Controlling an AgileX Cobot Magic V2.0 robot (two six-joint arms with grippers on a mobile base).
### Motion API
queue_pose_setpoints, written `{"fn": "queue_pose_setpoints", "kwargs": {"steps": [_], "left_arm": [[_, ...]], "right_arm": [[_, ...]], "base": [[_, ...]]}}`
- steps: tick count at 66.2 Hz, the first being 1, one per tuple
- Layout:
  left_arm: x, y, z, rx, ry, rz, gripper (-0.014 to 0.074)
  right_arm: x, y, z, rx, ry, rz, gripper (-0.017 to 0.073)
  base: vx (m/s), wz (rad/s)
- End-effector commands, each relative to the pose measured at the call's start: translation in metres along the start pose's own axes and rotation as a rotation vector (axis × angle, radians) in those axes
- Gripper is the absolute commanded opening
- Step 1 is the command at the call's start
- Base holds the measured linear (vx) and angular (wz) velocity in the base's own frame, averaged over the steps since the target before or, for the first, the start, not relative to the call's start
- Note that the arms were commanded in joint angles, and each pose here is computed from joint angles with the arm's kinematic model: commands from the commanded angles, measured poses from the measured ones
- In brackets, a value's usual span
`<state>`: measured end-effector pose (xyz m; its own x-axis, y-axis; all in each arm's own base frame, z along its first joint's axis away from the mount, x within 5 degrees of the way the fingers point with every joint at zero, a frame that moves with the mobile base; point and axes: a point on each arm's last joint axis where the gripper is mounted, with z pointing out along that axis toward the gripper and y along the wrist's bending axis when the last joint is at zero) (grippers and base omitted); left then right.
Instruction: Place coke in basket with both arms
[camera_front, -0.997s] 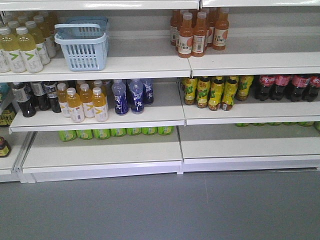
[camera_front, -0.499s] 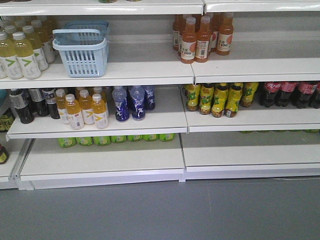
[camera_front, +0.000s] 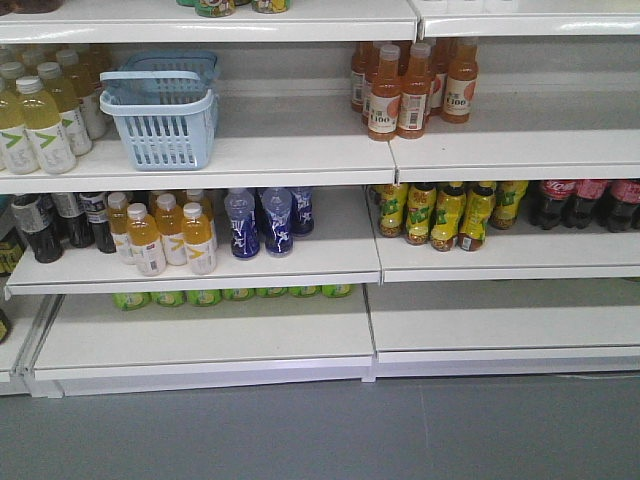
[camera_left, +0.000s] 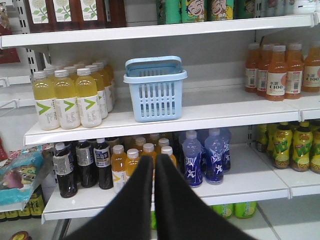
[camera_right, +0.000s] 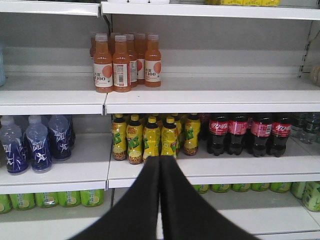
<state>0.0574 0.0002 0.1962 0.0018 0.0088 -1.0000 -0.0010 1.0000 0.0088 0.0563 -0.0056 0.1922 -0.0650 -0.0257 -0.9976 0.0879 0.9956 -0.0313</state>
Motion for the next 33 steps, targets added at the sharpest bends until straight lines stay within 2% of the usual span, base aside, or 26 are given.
{"fn": "queue_pose_setpoints", "kwargs": {"steps": [1,33], "left_arm": [[-0.0058,-0.0006,-0.0016,0.007,-0.084,0.001,-0.0006],[-0.0058,-0.0006,-0.0016,0.007,-0.084,0.001,-0.0006]], "right_arm": [[-0.0024,0.0005,-0.0005,-0.004,-0.074,-0.011,-0.0009],[-0.0024,0.0005,-0.0005,-0.004,-0.074,-0.011,-0.0009]], "base": [[0.12,-0.01],[0.13,-0.01]]}}
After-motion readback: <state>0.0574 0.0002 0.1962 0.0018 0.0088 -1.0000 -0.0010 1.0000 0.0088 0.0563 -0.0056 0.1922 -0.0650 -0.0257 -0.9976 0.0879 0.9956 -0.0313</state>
